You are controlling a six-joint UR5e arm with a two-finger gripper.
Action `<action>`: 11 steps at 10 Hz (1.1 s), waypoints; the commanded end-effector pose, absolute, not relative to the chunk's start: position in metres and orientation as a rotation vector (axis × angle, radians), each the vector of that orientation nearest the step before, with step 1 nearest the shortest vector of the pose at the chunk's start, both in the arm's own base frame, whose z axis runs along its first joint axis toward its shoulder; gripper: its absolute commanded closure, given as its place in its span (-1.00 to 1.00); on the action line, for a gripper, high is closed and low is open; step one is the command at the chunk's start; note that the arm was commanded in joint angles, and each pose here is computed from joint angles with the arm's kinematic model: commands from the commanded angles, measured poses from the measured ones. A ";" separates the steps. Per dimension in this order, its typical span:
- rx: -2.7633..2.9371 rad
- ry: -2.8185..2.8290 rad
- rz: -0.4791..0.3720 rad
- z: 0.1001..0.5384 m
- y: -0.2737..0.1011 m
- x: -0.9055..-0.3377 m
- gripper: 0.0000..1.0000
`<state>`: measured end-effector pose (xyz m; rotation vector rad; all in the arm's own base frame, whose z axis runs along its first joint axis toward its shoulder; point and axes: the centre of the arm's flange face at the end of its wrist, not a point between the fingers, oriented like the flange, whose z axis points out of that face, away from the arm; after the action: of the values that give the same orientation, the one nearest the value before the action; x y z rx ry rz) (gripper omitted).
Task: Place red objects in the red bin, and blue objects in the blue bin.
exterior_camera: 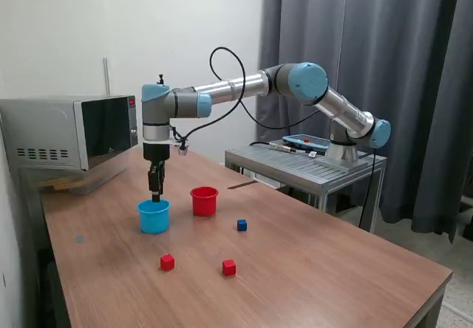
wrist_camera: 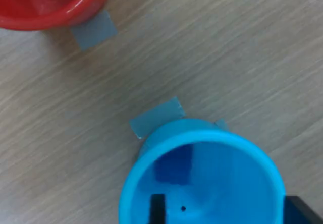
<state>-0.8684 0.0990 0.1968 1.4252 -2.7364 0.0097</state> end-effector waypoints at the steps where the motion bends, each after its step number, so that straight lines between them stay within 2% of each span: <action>1: 1.427 -2.737 0.011 0.196 0.099 -0.868 -1.00; 8: 1.418 -2.725 -0.009 0.217 0.097 -0.867 -1.00; 10: 1.426 -2.708 -0.025 0.249 0.090 -0.860 -1.00; 11: 1.438 -2.722 0.000 0.267 0.085 -0.852 -1.00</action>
<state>-0.8604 0.0911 0.2429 1.4266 -2.7170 -0.0137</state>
